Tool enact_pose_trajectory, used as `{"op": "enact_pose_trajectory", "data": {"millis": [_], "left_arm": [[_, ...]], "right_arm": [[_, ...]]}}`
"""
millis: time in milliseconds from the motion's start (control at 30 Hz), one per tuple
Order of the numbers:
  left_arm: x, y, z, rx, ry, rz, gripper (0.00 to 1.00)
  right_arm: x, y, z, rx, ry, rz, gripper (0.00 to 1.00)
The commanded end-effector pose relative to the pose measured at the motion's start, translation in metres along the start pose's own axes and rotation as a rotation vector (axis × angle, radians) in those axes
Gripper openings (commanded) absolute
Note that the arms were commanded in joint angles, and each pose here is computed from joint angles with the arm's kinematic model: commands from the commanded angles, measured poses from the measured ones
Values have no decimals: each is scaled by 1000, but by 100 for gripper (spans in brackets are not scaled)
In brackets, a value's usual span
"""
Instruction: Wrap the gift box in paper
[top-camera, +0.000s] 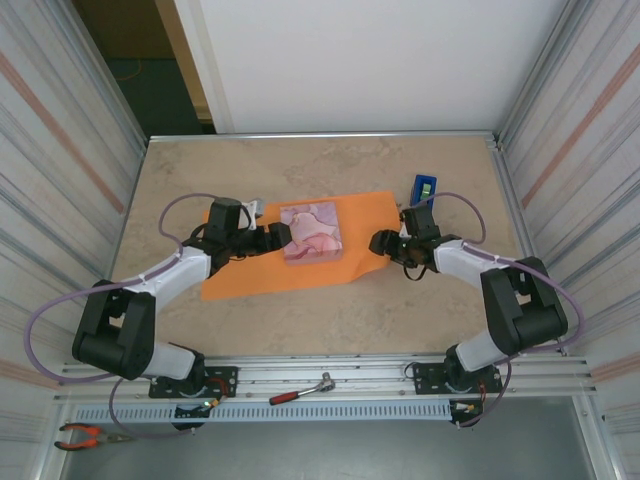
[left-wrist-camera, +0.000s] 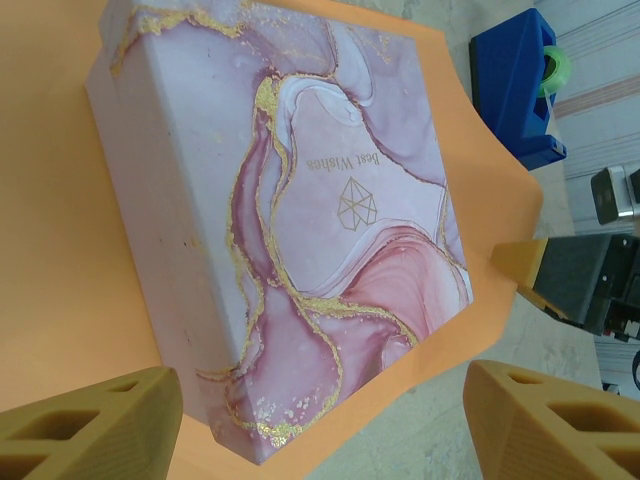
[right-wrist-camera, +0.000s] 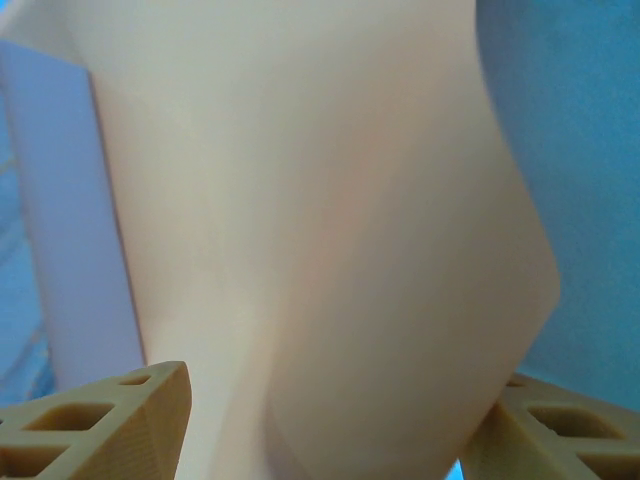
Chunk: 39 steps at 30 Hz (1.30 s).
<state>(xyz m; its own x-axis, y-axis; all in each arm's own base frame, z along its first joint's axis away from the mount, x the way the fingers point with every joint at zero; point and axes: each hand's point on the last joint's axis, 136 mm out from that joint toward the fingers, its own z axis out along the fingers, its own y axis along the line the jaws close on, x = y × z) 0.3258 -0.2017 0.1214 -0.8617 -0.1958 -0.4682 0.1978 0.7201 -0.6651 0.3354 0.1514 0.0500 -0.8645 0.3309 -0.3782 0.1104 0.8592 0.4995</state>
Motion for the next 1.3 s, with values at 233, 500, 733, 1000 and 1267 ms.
{"op": "enact_pose_trajectory", "data": {"millis": [233,500,733,1000,1267], "left_arm": [[-8,-13,-6,31,-18,14,75],[-12,-15,-5,33,-20,17,75],[-12,-15,-4,38,-14,18,75],[-14,-18,-4,46,-13,23,74],[-24,-30,-9,63,-23,16,73]], "right_arm": [[-54,40,4,-168,-114,-19,67],[-59,28,-3,-154,-99,-29,62],[-30,15,-18,-126,-62,-25,54],[-13,23,-38,-73,-53,-45,28],[3,89,-41,-157,-12,-197,0]]}}
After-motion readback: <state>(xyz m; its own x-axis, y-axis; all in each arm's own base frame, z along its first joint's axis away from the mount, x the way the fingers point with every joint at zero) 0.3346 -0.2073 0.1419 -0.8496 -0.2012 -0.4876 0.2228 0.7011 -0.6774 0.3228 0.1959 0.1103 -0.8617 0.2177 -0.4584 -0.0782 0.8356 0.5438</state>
